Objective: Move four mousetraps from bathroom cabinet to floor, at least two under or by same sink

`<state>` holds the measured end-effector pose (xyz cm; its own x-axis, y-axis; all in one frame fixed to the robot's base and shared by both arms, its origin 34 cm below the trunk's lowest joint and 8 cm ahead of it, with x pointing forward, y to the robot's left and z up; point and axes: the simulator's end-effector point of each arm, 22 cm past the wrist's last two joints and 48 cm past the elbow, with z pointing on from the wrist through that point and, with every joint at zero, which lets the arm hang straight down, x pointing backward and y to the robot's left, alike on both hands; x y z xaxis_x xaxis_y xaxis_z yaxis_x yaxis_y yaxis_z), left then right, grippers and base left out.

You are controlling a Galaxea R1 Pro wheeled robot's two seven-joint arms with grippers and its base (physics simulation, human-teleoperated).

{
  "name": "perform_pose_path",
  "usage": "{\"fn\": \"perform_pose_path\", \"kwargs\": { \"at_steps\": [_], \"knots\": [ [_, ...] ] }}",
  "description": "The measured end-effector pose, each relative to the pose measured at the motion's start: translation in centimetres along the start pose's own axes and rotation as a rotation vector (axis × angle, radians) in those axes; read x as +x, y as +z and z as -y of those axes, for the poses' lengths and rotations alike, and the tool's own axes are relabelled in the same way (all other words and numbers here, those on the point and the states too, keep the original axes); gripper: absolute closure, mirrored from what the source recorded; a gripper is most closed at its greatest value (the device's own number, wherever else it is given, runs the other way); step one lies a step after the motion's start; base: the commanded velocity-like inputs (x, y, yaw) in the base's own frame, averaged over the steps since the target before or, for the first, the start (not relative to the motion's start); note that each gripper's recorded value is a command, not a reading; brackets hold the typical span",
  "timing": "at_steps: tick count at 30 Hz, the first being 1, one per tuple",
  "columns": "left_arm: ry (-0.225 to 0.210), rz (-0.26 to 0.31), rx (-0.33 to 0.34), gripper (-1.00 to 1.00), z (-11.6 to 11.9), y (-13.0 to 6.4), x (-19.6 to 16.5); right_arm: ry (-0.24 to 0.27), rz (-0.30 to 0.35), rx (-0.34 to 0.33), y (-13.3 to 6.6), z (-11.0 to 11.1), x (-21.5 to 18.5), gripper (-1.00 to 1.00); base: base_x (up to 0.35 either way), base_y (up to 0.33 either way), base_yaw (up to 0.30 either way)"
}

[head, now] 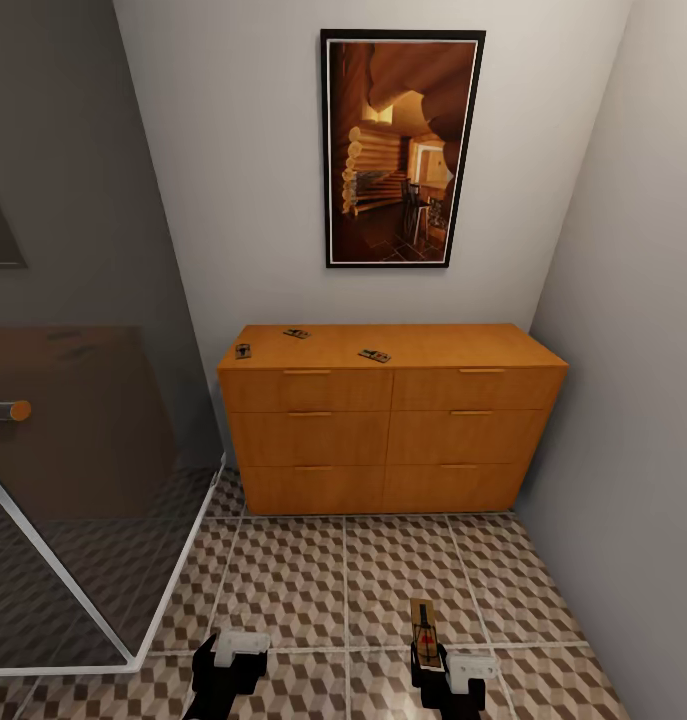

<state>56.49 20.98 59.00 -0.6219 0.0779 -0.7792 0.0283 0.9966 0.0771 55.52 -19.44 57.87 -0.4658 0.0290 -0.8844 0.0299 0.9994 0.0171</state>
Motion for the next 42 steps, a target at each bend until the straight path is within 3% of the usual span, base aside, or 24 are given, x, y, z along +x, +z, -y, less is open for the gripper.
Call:
{"fn": "perform_pose_path", "kwargs": {
  "at_steps": [42],
  "knots": [
    [0.003,-0.003,-0.004,-1.0,-0.34,0.02,0.16,0.0,0.0,0.0,0.0,-0.01,0.0,1.0,0.0,0.0,0.0]
  ]
}}
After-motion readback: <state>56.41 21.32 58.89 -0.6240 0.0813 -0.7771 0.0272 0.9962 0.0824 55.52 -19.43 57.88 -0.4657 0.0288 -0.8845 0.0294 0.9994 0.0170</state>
